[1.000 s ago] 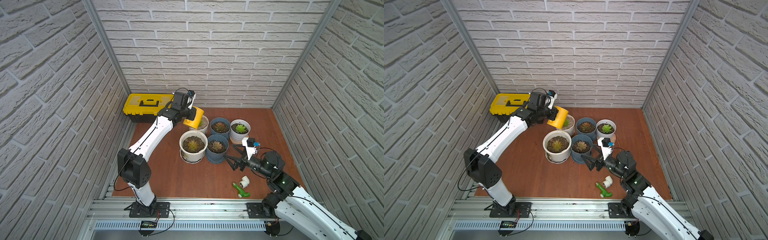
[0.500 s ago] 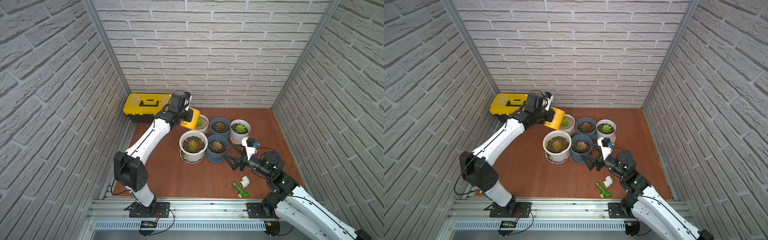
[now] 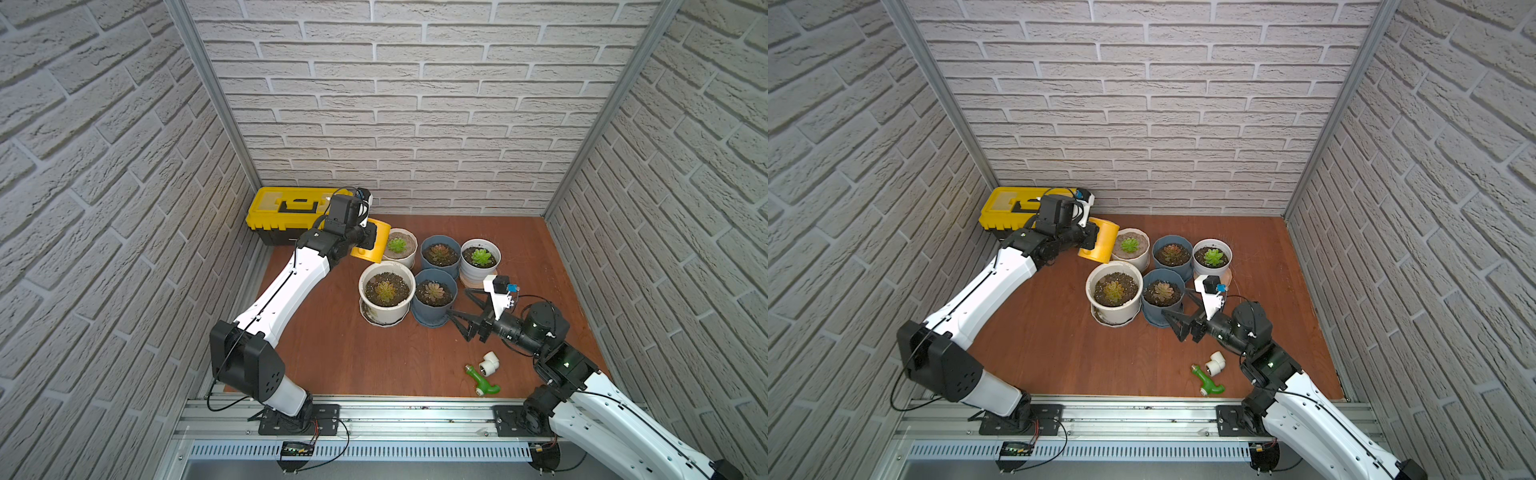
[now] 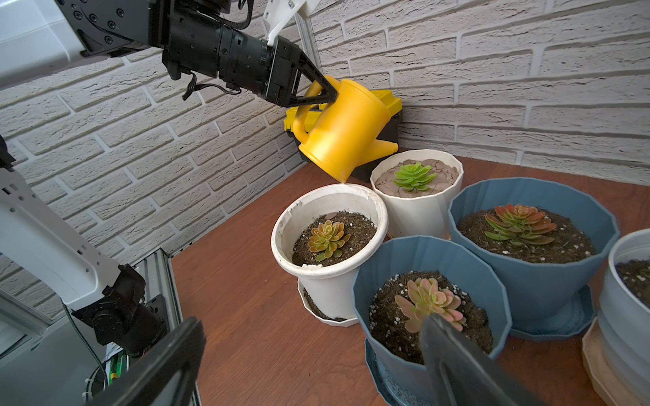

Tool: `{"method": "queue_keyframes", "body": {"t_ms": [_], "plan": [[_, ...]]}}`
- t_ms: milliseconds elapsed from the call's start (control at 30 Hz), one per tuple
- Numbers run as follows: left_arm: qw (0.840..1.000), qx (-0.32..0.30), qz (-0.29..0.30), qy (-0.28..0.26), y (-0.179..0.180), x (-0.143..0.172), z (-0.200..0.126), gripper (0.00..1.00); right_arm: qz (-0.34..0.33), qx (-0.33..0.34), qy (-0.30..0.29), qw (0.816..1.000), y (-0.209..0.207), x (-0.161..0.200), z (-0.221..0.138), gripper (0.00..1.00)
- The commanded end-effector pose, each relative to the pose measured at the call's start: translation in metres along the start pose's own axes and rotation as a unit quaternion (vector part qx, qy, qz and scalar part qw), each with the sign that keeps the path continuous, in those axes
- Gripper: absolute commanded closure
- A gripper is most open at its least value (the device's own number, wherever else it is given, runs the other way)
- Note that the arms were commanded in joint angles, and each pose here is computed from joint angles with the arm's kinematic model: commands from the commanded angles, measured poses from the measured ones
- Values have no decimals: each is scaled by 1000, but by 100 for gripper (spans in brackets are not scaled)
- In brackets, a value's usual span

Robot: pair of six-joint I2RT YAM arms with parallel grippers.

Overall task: Water the succulent around the soil edge
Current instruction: Water the soil of the potted plant with water.

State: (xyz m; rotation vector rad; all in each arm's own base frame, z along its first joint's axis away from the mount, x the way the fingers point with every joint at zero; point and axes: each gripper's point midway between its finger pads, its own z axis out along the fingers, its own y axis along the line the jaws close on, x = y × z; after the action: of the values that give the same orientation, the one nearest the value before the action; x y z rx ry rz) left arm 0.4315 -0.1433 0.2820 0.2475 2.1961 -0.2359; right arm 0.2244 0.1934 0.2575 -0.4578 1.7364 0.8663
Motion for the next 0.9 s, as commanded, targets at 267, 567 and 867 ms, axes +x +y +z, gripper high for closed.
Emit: {"method": "queue_keyframes", "body": {"t_ms": [267, 567, 867], "plan": [[1000, 24, -11, 6, -8, 9, -23, 100, -3, -15, -29, 999, 9, -19, -4, 1], [1000, 26, -6, 14, -9, 17, -35, 100, -2, -17, -29, 999, 9, -19, -4, 1], [999, 35, -3, 14, -18, 17, -40, 100, -2, -15, -29, 999, 9, -19, -3, 1]]}}
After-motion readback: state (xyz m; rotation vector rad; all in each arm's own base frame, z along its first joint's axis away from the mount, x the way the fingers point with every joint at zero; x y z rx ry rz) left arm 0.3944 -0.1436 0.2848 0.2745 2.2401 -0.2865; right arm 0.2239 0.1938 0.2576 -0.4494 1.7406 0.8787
